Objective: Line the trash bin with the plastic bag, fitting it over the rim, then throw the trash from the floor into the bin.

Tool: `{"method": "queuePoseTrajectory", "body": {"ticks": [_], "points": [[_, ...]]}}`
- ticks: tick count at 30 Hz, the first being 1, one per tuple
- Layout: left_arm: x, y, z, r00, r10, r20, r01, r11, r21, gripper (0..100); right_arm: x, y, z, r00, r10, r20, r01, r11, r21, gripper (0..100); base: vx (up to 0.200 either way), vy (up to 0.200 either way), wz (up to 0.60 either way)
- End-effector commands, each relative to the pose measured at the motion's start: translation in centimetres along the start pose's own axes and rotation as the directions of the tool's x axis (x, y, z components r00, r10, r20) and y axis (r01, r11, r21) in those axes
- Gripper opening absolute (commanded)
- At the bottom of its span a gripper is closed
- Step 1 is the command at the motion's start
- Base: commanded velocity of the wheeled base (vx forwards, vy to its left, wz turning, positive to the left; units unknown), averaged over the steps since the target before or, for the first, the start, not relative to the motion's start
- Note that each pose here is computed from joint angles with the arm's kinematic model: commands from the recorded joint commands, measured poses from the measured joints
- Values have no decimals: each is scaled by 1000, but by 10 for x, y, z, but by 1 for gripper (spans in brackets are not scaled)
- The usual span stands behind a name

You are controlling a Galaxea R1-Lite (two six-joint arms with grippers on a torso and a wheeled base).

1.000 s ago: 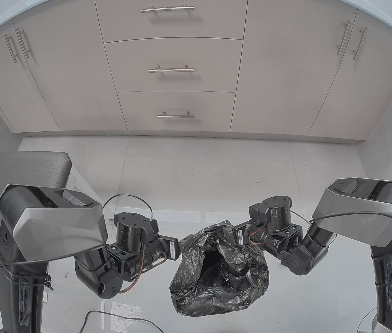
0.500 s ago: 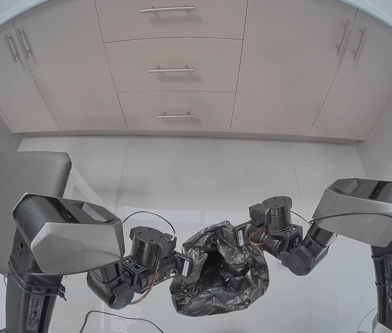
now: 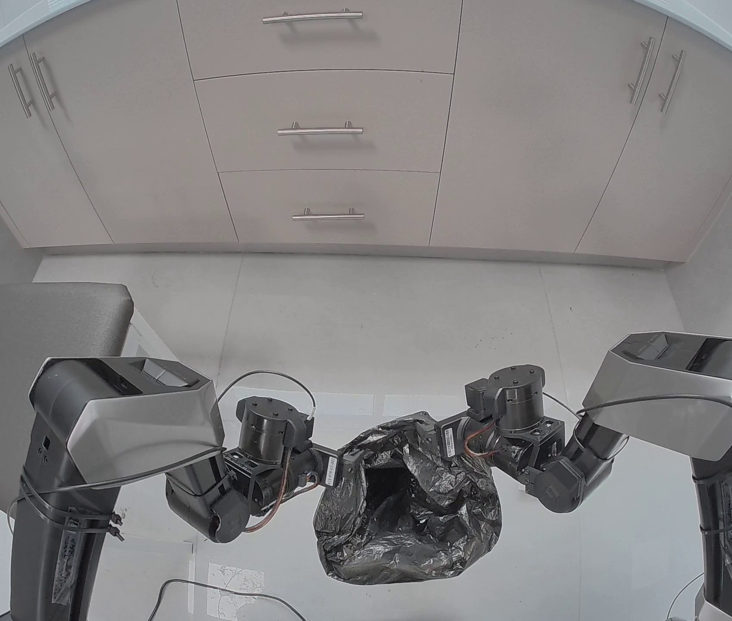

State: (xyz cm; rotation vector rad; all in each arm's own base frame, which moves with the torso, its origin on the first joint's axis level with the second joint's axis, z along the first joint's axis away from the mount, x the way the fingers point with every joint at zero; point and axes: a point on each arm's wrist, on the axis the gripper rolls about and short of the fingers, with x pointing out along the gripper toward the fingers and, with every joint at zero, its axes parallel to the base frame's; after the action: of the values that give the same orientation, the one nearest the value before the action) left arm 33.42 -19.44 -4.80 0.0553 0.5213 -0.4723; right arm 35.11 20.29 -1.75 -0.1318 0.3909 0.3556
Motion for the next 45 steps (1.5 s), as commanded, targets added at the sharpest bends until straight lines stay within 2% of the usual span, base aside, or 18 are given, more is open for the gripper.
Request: {"method": "queuePoseTrajectory", "body": {"ticks": [1,9,23,34,45], "points": [[0,2,4,999,23,24,-22,1000,-6,100,1,-1,-3,1000,-2,-7,2,1000,-1,100,0,0,0],[-5,1,22,997,26,73,-25,1000,-14,100,2,-1,-4,1000,-2,-10,2,1000,-1,100,0,0,0],[22,29,2,996,82,25,-81,996,-37,100,21,-11,-17,999,-32,-27,32,999,7,100,0,0,0],[23,23,0,998,64,21,-64,998,-31,100,24,-20,-23,998,-53,-44,53,999,9,100,0,0,0],[23,6,3,999,28,32,-28,999,-18,100,10,-31,-22,991,-116,-71,110,991,-77,100,0,0,0]]}}
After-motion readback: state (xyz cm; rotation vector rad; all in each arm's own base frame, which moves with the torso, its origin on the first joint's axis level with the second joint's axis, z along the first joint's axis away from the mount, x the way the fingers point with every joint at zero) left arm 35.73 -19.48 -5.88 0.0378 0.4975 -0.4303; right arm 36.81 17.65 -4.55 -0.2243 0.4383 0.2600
